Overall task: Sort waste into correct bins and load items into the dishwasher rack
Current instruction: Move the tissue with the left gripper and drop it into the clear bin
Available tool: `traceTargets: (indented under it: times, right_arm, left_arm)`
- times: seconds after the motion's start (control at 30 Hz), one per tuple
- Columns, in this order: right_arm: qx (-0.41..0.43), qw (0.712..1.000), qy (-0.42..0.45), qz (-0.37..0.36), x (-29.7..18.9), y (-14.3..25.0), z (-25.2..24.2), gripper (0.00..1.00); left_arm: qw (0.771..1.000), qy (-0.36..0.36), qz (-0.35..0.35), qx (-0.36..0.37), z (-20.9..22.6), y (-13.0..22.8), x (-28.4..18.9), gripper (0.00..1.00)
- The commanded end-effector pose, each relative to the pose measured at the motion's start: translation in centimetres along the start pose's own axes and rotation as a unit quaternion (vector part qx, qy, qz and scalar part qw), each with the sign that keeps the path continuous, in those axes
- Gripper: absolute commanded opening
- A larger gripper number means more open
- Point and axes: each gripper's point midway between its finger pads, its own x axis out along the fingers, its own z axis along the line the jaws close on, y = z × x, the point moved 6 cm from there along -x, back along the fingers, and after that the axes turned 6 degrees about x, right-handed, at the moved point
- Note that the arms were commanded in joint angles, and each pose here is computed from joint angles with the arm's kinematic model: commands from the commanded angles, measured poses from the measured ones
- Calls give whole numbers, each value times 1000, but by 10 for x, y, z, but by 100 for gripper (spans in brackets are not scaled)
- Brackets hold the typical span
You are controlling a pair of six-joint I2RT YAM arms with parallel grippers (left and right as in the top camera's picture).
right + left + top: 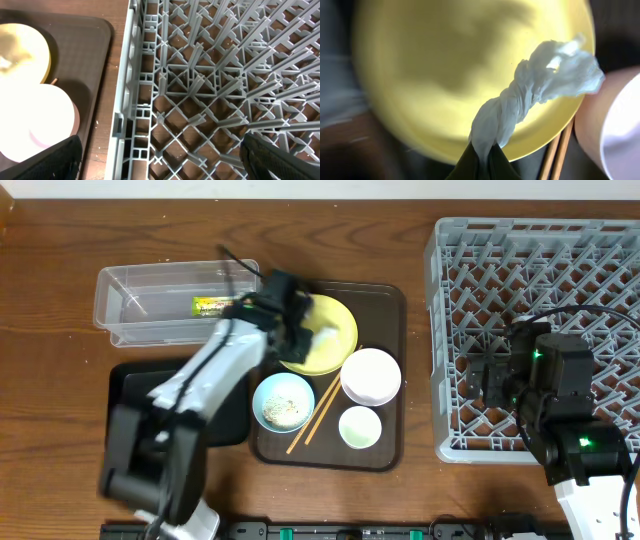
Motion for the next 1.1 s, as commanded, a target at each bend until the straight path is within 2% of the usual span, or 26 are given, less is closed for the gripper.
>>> traceTargets:
  times: [0.0,0.17,0.37,0.43,0.5,0.6,0.73,0.87,0.97,1.07]
  right_arm:
    - [4,1000,0,-12,-6,-8,-1,99]
    - [3,1000,-1,-13,-6,-8,-1,99]
    - [4,1000,-1,-12,-6,-8,-1,99]
    - [4,1000,-1,-12,-6,-8,-1,99]
    - [4,1000,-1,-12,-6,-8,-1,99]
    - [4,1000,-1,-12,-6,-8,-1,99]
    - [3,1000,0,-12,-6,-8,-1,99]
    - [3,1000,0,-12,-6,-8,-1,99]
    - [4,1000,0,-11,-5,-7,-1,99]
    - [3,1000,0,-12,-5,-8,-1,99]
  left_arm:
    - [995,-43,-74,-51,30,-16,-48,6]
    - [980,-79,-147,-104,79,-23,-88,14]
    - [966,-114,-177,-153,130,-22,-94,17]
    - [963,-120,-178,-165,141,-21,-92,25]
    - [961,-125,-176,-174,149,-18,-92,47]
    - [958,-130,-179,-181,156,-16,-94,64]
    - [958,-127,-185,-181,154,-15,-101,65]
    - [963,-107,-184,-167,134,-14,-112,65]
    - [971,-92,-157,-158,112,-5,-115,66]
    - [981,-69,-102,-147,82,10,-110,65]
